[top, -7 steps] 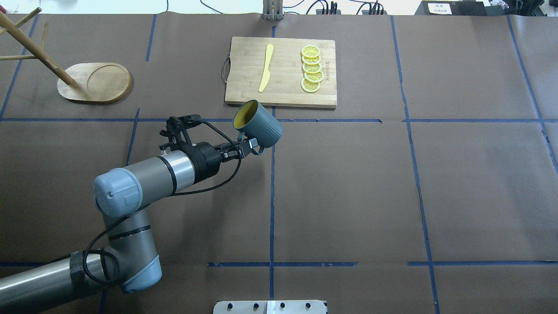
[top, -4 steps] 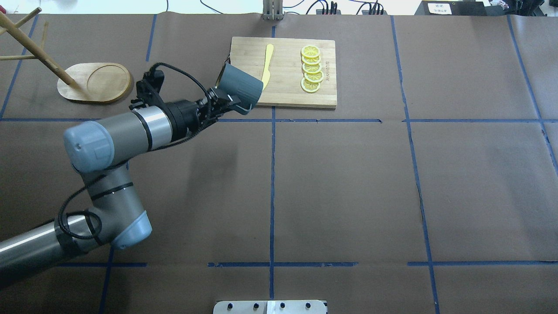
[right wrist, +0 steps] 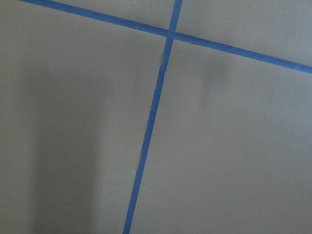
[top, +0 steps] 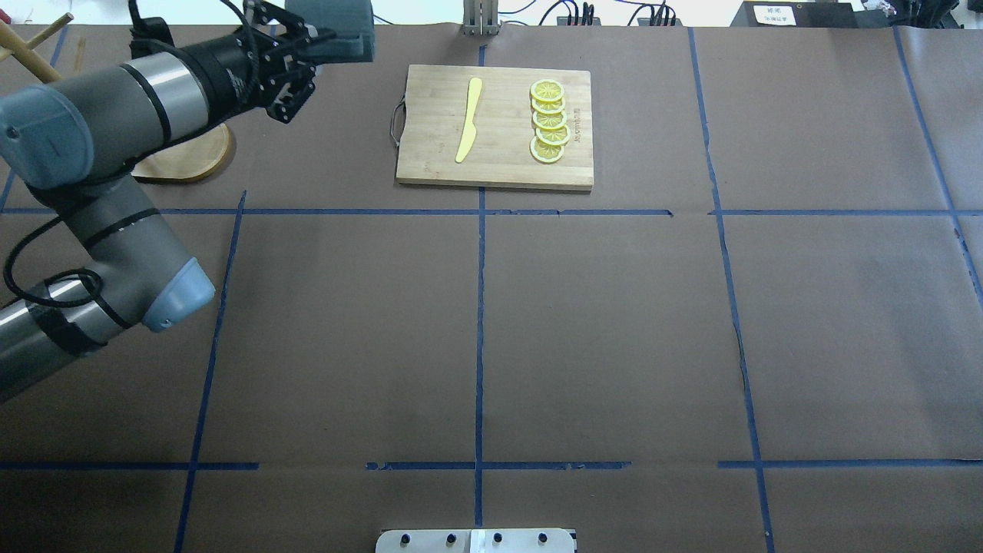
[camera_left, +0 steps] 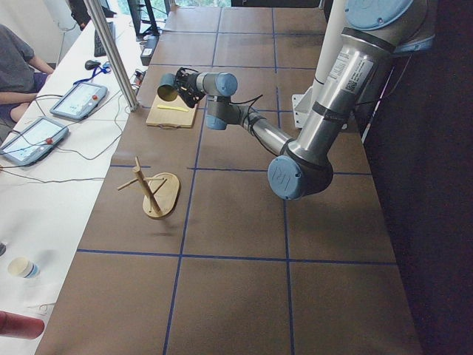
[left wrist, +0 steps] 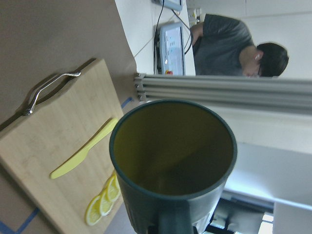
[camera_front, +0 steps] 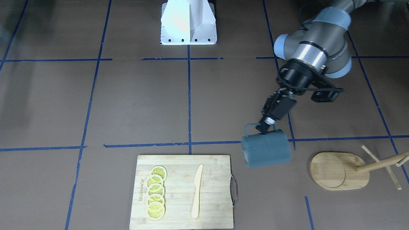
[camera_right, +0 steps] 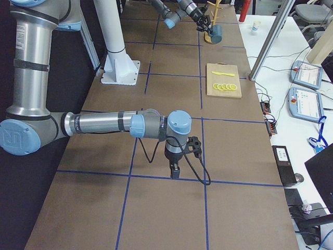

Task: Hang cup on storage rack
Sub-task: 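Lift the teal mug with the left gripper and carry it toward the wooden rack, then hook the teal mug's handle onto a peg of the wooden rack with the left gripper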

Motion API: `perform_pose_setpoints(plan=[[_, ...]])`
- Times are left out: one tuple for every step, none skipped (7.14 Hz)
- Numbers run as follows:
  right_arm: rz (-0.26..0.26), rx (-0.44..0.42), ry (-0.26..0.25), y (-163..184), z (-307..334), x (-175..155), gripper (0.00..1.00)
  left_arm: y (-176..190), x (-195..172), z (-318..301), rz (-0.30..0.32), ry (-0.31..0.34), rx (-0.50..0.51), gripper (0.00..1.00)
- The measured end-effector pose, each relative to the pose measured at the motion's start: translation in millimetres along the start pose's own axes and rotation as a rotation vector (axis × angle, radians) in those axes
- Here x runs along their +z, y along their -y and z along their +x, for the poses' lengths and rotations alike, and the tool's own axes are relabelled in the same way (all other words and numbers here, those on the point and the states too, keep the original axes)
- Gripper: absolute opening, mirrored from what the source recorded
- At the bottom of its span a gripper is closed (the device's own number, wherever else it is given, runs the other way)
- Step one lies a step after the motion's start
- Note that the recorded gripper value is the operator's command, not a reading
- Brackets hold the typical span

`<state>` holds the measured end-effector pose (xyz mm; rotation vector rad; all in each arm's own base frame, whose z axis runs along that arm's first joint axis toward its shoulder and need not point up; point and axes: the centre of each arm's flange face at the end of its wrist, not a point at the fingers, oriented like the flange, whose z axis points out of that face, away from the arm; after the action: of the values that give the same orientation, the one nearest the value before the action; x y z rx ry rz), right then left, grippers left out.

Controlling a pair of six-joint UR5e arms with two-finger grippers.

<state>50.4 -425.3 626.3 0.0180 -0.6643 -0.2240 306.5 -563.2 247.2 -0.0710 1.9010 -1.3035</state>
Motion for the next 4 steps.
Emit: perform_pose_setpoints(plan=[[0.003,-0.003,-0.001,0.4,-0.3,-0.3,1.00,19.5,-8.3,24.0,0.024,-0.042,-0.098,0.03],[0.008,-0.007,-0.002,1.0,-0.6,-0.7,1.00,39.4,-17.7,43.5,0.044,-0.082,-0.185,0.03],[0.011,-0.009,-0.003,1.4,-0.7,-1.0,1.00,61.4,-28.2,60.4,0.068,-0.119,-0.260,0.03],[0.013,-0.010,-0.004,1.6,-0.7,-1.2,1.00,83.2,-40.5,72.4,0.087,-0.153,-0.324,0.02]])
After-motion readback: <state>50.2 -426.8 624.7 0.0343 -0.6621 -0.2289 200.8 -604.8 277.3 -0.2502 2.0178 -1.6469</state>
